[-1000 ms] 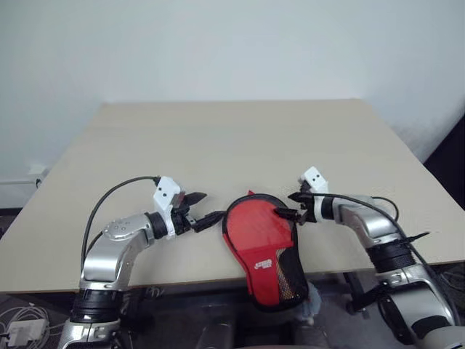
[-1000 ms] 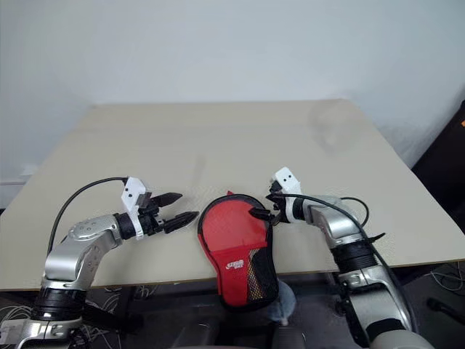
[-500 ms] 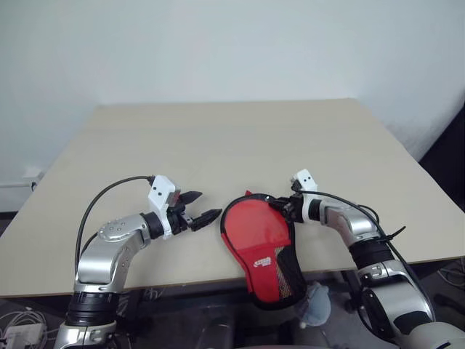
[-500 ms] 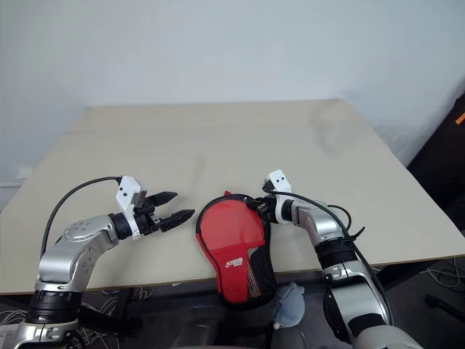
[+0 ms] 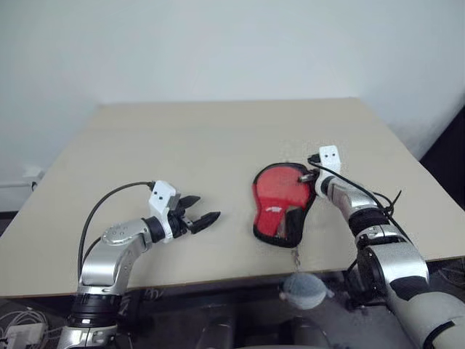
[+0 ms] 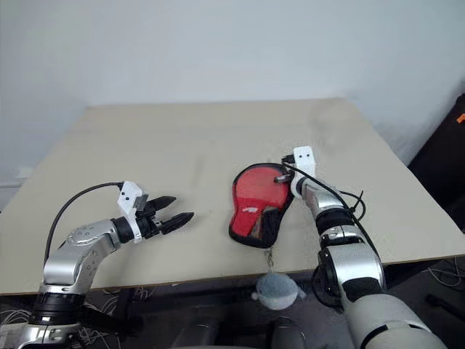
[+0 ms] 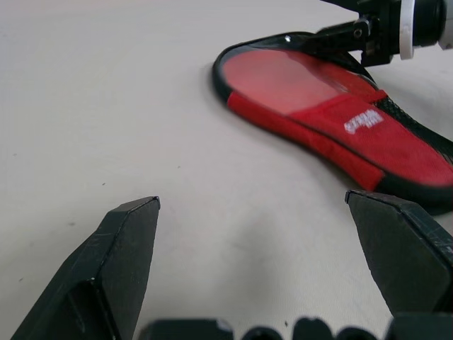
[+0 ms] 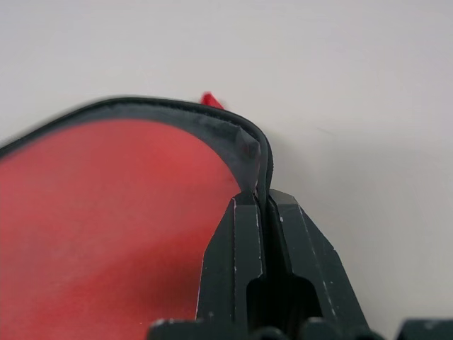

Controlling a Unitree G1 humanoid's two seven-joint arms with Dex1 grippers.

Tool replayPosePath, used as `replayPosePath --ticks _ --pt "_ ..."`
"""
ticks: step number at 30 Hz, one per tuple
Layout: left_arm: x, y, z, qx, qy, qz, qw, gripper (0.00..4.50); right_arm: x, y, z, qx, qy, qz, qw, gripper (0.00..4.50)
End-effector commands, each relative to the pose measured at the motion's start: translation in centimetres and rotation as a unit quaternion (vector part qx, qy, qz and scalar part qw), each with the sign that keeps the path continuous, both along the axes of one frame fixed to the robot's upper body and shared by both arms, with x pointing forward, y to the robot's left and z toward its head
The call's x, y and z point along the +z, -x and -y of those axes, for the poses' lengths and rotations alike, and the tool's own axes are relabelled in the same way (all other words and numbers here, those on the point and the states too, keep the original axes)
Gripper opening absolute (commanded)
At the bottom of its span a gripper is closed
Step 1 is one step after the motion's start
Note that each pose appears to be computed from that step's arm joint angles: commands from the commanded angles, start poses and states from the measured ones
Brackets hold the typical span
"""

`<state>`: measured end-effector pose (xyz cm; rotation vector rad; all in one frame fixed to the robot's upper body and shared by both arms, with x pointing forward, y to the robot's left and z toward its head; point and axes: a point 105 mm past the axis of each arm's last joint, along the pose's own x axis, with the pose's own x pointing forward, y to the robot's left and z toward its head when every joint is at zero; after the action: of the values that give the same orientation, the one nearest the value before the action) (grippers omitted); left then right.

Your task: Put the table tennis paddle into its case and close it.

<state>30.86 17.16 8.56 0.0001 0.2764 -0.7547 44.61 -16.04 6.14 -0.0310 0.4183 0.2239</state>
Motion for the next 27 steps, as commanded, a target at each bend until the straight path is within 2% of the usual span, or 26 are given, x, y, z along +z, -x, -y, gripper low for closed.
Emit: replayPosePath --ticks 1,5,8,12,15,18,19,22,27 --pt "1.1 -0.4 0.3 -0.001 0.0 0.026 1.0 4.5 2.5 -1.3 1.2 -0.039 0.027 0.047 0.998 0.04" --pt "0.9 -0.4 0.2 0.004 -0.001 0.025 1.0 4.5 1.0 -0.7 -0.5 -0.004 0.022 0.028 0.999 0.04" --pt "0.9 -0.4 0.0 0.007 -0.002 0.025 1.0 4.5 1.2 -0.7 -1.2 0.01 -0.007 0.029 1.0 0.75" --pt "1.0 -0.4 -0.3 0.012 -0.007 0.028 1.0 4.5 3.0 -1.0 -1.1 0.034 -0.031 0.049 0.998 2.04" --pt "1.2 -0.4 -1.2 0.027 -0.022 0.041 0.999 4.5 5.1 -0.8 -1.0 0.072 -0.084 0.06 0.992 3.12" --pt "1.4 -0.7 -2.8 0.065 -0.029 0.051 0.996 4.5 7.3 0.9 -1.5 0.149 -0.125 0.074 0.978 4.09" --pt "1.3 -0.5 -3.3 0.068 -0.033 0.05 0.996 4.5 7.9 2.1 -2.0 0.188 -0.133 0.074 0.97 4.48" --pt "0.8 0.4 -4.1 0.068 -0.046 0.043 0.996 4.5 8.4 5.6 -3.1 0.268 -0.144 0.058 0.951 4.48" --pt "-1.1 1.5 -5.3 0.09 -0.055 0.013 0.994 4.5 6.9 8.9 -4.1 0.328 -0.101 0.025 0.939 4.48"
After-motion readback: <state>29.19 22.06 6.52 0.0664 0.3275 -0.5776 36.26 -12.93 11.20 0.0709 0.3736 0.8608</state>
